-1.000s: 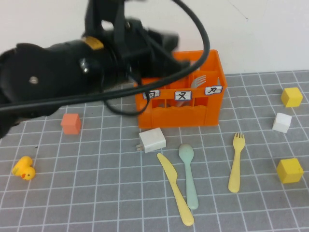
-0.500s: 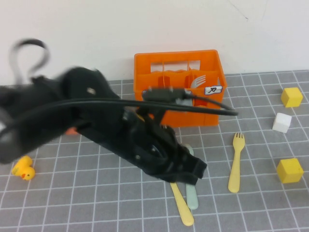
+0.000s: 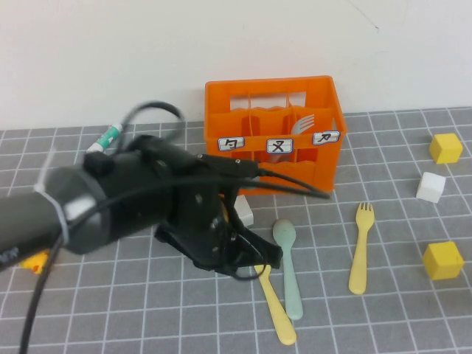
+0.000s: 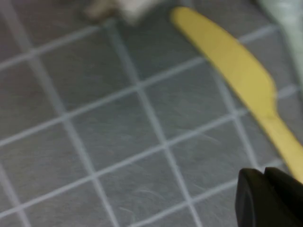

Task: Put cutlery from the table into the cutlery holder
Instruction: Pick up the knife

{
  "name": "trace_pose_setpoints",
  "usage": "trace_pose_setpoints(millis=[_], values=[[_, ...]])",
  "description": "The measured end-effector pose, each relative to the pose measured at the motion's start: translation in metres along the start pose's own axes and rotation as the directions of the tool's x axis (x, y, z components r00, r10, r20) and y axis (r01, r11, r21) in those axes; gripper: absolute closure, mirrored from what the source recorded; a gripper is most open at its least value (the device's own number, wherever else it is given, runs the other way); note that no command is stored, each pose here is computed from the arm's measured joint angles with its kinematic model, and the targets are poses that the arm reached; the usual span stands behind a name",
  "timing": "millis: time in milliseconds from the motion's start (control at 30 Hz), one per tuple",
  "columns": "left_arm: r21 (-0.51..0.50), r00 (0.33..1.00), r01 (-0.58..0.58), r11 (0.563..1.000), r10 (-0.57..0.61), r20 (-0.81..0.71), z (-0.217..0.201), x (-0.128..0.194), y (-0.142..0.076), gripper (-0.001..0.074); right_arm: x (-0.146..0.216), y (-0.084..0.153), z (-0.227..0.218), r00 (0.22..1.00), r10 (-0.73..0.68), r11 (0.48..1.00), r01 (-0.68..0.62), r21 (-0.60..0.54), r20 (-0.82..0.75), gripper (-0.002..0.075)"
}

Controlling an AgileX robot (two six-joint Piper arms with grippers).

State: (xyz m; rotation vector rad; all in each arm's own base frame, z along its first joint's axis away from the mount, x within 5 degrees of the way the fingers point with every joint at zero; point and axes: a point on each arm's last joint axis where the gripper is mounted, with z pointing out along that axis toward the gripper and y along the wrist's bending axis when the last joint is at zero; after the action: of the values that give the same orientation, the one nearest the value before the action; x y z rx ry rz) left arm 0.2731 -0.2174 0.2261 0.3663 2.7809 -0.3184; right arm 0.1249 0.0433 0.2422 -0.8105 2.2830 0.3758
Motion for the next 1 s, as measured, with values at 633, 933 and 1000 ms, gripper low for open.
trace_pose_setpoints(millis=[633,933,1000], values=[[-0.022,0.997,0.065,0.998,-0.064,0.030,0.039,0.005,-0.027,0.0330,-0.001,-0.001,0.002,1.000,0.007,1.000,-0.007,0.003,0.000,0.0729],[-0.066,0.997,0.062,0.996,-0.065,-0.033,0.065,-0.005,-0.032,0.0349,-0.001,-0.001,0.002,1.000,0.007,1.000,-0.007,0.003,0.000,0.0729],[-0.078,0.998,0.054,0.995,-0.058,-0.039,0.067,-0.006,-0.032,0.0355,-0.001,-0.001,0.002,1.000,0.007,1.000,-0.007,0.003,0.000,0.0729]])
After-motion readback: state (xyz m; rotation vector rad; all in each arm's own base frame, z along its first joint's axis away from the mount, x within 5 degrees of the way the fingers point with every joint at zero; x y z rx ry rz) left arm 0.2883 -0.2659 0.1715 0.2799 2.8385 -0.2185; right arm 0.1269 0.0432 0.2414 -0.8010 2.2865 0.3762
